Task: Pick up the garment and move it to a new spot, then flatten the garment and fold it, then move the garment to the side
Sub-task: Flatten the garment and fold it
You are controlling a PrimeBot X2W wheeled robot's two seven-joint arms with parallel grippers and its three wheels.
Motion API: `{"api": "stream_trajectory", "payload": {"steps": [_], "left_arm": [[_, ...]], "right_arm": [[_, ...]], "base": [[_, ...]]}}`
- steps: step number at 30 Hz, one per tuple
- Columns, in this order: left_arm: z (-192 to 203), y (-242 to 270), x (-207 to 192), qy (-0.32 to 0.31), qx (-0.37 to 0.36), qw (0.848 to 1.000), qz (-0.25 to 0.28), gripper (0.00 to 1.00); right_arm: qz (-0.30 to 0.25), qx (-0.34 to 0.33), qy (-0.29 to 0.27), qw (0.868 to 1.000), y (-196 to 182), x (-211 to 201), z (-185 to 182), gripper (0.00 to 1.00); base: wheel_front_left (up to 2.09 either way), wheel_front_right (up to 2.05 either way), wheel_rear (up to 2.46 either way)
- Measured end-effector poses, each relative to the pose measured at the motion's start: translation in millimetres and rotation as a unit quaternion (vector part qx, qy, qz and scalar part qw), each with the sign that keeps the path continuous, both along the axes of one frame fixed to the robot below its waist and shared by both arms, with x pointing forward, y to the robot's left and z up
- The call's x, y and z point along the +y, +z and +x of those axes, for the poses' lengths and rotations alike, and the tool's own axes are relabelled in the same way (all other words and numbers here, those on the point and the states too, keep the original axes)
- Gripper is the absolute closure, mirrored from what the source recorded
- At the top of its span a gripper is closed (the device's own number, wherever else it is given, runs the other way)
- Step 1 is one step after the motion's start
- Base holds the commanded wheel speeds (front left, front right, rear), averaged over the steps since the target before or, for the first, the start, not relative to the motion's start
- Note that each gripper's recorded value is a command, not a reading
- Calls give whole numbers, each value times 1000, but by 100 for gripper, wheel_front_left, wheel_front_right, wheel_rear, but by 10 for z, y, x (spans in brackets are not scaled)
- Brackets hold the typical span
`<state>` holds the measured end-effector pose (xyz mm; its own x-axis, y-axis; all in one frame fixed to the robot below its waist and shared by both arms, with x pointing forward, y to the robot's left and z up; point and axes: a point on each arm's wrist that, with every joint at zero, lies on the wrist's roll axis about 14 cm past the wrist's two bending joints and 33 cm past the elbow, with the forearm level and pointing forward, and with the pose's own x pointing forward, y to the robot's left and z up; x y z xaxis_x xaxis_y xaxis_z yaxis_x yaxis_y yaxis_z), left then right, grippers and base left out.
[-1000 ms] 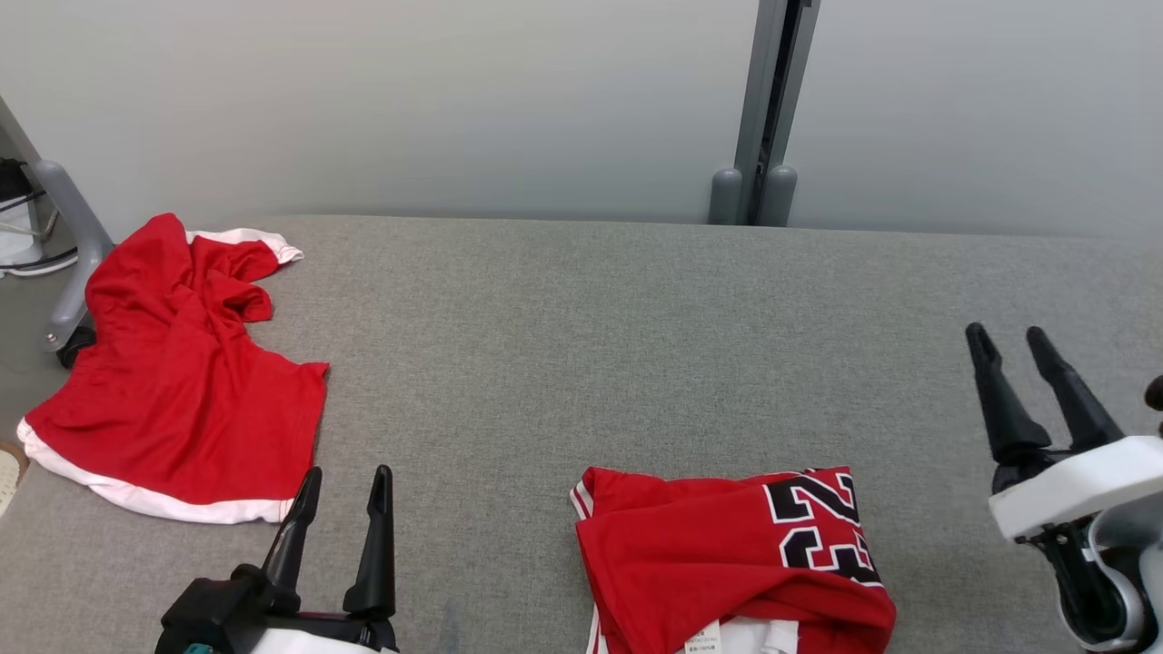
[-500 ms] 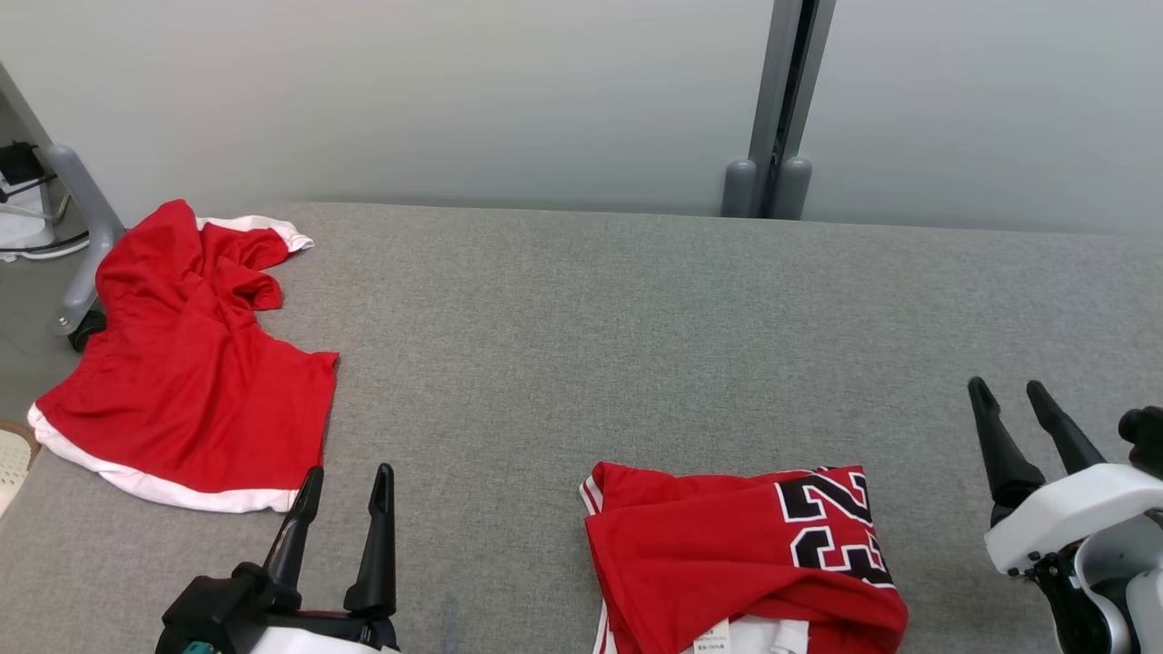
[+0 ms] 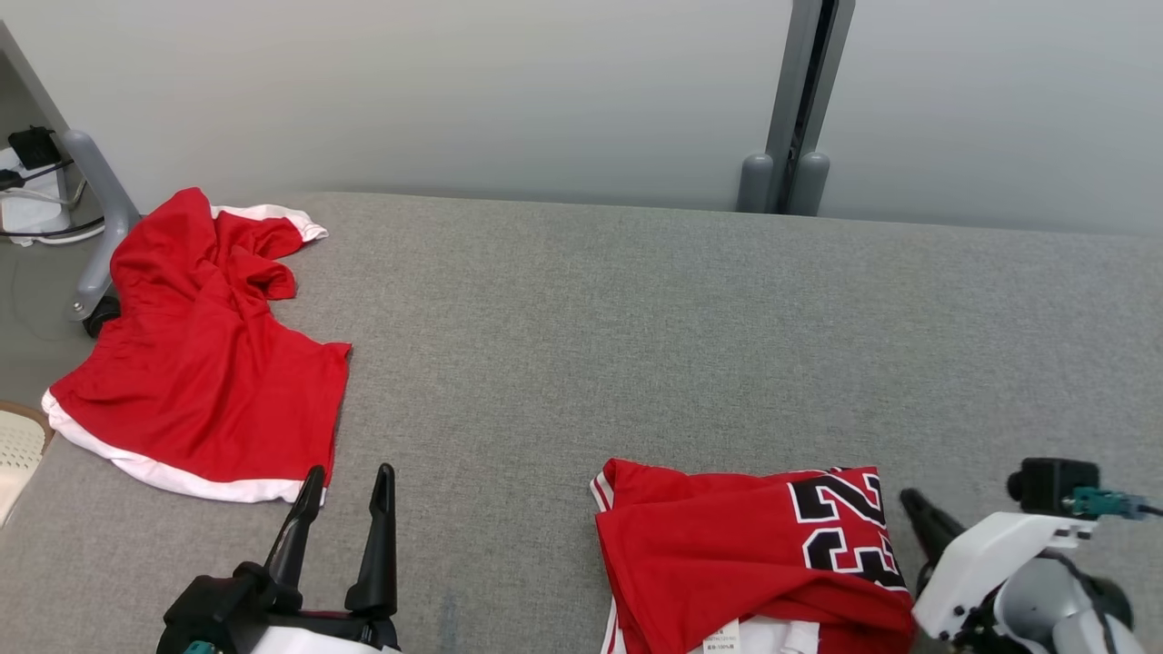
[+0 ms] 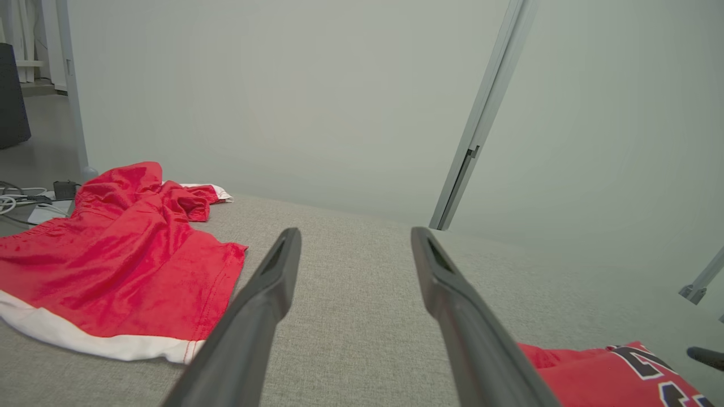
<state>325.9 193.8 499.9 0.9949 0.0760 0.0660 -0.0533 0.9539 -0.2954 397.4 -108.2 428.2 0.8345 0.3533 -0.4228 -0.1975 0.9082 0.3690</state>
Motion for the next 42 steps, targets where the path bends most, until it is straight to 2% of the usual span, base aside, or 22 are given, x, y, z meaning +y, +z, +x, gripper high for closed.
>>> {"api": "stream_trajectory", "payload": {"steps": [10,19,23,27,31,36,42], "left_arm": [[-15,-11,17,4,2,1000,-4,0],[-8,-4,-5,0,0,1000,-4,0],[-2,5,-24,-2,-1,1000,-4,0],[4,4,-39,-5,-1,1000,-4,0],[5,-4,-50,-7,0,1000,-4,0],[15,-1,-50,-7,0,1000,-4,0],[31,28,-75,-11,-5,1000,-2,0]], "right_arm": [[50,116,74,989,-332,491,-418,100],[59,133,166,975,-308,938,-839,100],[59,127,187,972,-280,1056,-931,100],[50,158,223,961,-380,1184,-1146,100],[69,174,257,948,-355,1373,-1322,100],[95,143,257,951,-165,1394,-1217,100],[106,55,210,970,182,1107,-812,100]], "base": [[0,0,0],[0,0,0],[0,0,0],[0,0,0],[0,0,0],[0,0,0],[0,0,0]]}}
